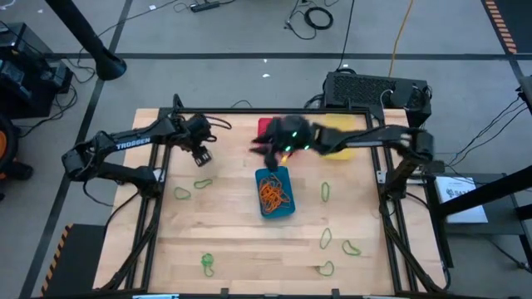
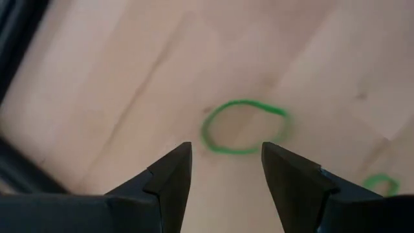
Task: Sort rubber bands into baskets
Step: Put the green rubber band into the yellow bin
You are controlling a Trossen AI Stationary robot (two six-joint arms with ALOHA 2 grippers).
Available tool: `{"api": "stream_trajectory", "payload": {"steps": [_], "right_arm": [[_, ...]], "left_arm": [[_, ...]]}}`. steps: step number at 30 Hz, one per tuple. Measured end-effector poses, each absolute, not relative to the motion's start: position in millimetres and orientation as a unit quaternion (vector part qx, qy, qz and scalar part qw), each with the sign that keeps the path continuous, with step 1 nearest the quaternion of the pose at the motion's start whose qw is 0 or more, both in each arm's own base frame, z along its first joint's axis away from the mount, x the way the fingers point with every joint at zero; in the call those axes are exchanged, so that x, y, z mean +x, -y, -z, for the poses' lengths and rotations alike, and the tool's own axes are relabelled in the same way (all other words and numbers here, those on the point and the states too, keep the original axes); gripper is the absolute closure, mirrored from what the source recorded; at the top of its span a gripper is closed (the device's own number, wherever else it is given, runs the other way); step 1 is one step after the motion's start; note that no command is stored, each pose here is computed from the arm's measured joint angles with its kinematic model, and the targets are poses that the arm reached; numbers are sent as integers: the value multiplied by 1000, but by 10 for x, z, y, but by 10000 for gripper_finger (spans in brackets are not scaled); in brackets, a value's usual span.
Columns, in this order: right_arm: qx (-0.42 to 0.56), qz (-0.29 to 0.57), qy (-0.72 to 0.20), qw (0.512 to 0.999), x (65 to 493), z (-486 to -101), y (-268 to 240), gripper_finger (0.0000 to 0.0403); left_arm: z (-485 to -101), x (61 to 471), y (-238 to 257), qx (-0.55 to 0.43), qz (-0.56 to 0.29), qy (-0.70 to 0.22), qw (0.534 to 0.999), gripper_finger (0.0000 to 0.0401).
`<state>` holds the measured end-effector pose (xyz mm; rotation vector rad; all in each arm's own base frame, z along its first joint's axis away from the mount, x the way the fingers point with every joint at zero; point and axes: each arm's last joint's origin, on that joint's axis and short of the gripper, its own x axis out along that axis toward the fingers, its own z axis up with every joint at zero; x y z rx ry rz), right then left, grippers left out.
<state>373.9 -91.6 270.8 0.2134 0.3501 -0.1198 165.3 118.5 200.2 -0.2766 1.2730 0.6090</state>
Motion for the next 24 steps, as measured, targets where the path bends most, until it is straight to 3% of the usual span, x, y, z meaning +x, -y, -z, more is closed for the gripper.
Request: {"api": "stream_trajectory", "payload": {"steps": [5, 14, 24], "right_arm": [[81, 15, -137, 987, 4265, -2361, 686, 257], [61, -9, -187, 980, 5296, -2088, 651, 257], [76, -51, -218, 972, 5872, -1631, 774, 257]], "left_arm": [[-2029, 1483, -1375, -148, -319, -574, 740, 205], [-2189, 1215, -1509, -173, -355, -524, 754, 205], [-2440, 1009, -1414, -157, -416, -463, 767, 205]]}}
